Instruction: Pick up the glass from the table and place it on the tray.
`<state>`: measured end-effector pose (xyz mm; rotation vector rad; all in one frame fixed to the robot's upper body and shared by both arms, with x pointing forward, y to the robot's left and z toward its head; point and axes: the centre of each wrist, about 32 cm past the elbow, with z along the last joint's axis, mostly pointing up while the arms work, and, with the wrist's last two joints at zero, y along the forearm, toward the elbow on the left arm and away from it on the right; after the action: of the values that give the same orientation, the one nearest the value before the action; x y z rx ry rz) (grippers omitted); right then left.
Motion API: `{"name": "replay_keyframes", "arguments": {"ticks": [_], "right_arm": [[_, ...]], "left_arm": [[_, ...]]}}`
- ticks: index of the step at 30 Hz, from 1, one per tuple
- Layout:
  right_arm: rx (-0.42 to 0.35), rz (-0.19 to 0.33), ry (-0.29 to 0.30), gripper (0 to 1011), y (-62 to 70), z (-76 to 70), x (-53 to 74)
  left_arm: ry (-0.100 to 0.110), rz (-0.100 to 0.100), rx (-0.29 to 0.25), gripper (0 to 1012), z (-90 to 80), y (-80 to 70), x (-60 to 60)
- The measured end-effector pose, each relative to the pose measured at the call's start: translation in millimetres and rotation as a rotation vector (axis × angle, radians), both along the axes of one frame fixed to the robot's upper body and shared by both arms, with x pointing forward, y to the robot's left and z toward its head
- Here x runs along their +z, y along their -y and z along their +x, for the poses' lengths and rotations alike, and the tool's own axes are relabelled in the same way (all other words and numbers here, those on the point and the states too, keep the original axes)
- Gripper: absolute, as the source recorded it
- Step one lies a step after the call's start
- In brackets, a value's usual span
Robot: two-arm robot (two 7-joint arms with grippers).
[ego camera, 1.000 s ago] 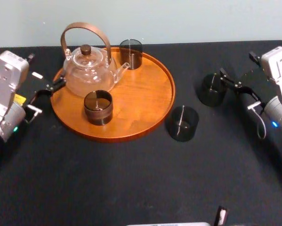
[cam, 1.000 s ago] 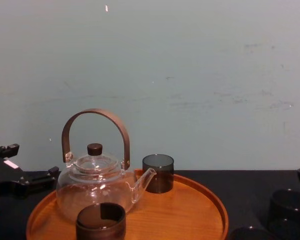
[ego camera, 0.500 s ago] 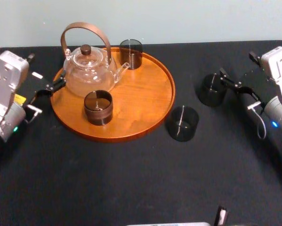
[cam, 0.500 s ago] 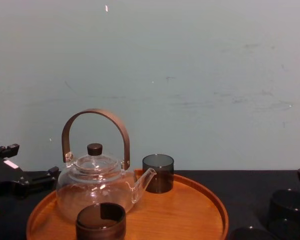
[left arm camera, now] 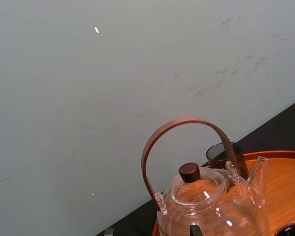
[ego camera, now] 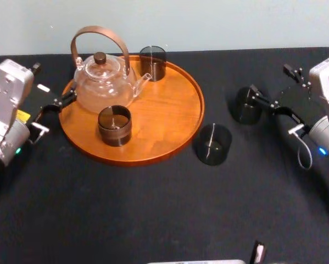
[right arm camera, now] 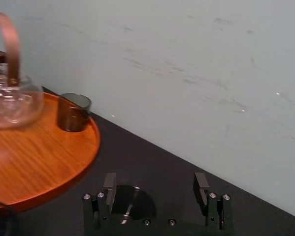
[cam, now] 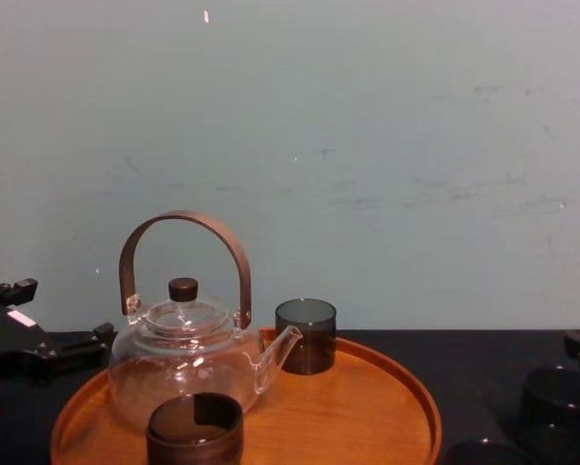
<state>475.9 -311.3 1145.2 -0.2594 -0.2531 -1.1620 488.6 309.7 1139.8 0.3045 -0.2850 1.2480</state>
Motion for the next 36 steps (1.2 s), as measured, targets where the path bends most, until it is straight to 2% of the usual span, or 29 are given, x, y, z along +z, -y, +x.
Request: {"name": "replay_keyframes", "arguments": {"ticks": [13,36], "right_arm": [[0.065,0.004,-0.022,1003,-10.2,-27.5,6.7],[0.149,0.035,-0.093,1002,-27.8,-71.1,1.5]], "left_arm": [[0.000,0.000,0.000,1002,0.0,0.0,0.0],[0.000,0.000,0.000,1001,0.0,0.0,0.0]]}}
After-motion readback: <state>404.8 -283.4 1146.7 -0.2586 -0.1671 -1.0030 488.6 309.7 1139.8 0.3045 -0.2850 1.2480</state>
